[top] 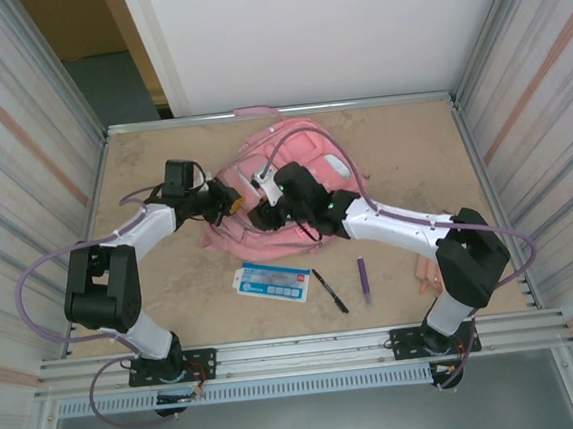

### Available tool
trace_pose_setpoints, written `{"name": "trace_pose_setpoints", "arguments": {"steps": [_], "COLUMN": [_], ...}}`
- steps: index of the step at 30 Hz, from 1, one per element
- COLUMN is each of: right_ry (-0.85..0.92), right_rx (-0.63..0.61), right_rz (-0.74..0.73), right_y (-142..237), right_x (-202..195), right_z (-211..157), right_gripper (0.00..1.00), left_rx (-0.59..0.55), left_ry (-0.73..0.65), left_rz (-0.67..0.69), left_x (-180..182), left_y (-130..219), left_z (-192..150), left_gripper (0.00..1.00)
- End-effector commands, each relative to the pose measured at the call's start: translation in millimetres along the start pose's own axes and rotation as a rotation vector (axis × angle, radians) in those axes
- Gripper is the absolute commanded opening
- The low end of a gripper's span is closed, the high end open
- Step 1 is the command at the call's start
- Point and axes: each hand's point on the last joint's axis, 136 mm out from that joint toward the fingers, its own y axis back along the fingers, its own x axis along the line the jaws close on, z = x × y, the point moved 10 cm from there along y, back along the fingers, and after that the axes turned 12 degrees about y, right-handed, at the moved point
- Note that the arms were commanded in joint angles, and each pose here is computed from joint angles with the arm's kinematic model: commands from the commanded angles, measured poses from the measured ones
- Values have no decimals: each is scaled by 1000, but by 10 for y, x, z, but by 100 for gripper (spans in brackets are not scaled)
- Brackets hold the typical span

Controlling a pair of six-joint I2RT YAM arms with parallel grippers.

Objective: Pack the student bag

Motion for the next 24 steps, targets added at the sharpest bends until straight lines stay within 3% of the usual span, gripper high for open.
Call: {"name": "trace_pose_setpoints", "arguments": {"steps": [1, 4, 5, 7, 13, 19, 24], "right_ry": [97, 119, 123, 141, 152, 172, 153], "right_rx": [124, 145, 155, 160, 197, 224, 211], "right_rz": [-30, 25, 57, 78, 19, -179, -114], "right_y": [-144, -239, -265, -292, -379, -376, -377], "right_x": [-59, -29, -1, 67, 75, -14, 14], "right_z": [-169, -171, -170, -160, -202, -193, -193], "right_gripper": [55, 58, 68, 69, 67, 61, 63], "left_rx": [98, 92, 81, 81, 91, 96, 65], "left_ry": [-39, -40, -37, -36, -40, -53, -94], "left_rz": [-40, -35, -28, -27, -30, -50, -56], "left_x": [-181, -174, -161, -166, -179, -214, -258], "left_y": [11, 24, 30, 32, 30, 154, 350], "left_z": [-147, -177, -179, -178, -213, -276, -332], "left_gripper": [0, 0, 0, 0, 0, 0, 0]}}
